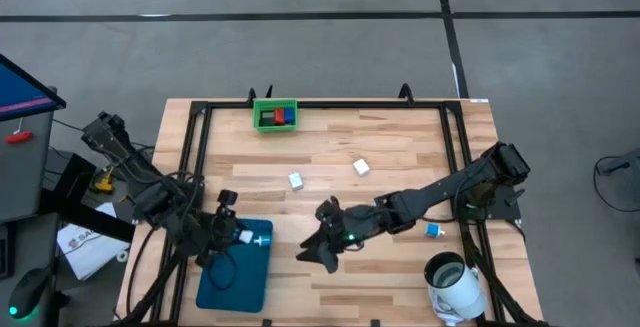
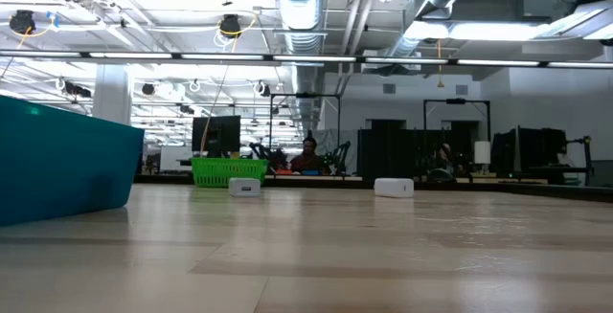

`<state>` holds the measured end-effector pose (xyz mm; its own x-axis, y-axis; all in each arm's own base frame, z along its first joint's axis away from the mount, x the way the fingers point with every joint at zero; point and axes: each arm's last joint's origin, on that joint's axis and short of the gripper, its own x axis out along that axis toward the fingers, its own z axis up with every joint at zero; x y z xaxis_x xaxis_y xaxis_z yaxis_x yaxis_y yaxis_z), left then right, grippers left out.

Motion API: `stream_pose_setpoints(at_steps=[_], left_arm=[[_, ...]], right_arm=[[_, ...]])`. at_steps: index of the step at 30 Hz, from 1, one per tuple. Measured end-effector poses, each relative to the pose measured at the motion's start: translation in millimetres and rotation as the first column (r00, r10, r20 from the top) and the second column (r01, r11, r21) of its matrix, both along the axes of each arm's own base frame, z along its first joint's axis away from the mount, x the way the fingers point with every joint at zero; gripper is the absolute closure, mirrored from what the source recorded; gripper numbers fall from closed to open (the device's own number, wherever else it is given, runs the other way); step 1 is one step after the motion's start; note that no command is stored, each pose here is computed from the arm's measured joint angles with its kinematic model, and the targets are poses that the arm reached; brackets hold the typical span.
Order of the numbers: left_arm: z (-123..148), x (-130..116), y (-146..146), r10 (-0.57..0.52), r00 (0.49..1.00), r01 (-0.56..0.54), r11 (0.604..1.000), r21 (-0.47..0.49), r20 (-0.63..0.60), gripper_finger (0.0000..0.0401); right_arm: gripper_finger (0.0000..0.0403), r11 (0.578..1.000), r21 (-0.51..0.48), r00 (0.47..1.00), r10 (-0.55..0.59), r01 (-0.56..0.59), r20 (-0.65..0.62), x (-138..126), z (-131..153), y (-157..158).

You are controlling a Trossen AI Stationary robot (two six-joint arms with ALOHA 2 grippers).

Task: Pick & Place Office items
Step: Put the white and black charger adapter into the blue bin

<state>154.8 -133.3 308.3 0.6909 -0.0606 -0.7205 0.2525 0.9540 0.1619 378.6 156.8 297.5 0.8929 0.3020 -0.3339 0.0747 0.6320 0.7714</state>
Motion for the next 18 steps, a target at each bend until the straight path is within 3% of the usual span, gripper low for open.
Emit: stream_pose_setpoints(at_steps=[8, 18], left_arm=[[-37.7, -25.7, -15.7, 0.101, 0.990, -0.114, 0.984, -0.134, -0.099, 0.0274], [-82.9, -36.0, -23.2, 0.264, 0.964, -0.260, 0.929, -0.264, -0.022, 0.0274]], right_arm=[[0.0176, 0.997, -0.021, 0.984, -0.073, 0.070, -0.164, -22.8, -15.3, 31.6], [0.0175, 0.984, -0.032, 0.937, -0.176, 0.174, -0.302, -47.4, -28.2, 54.7]])
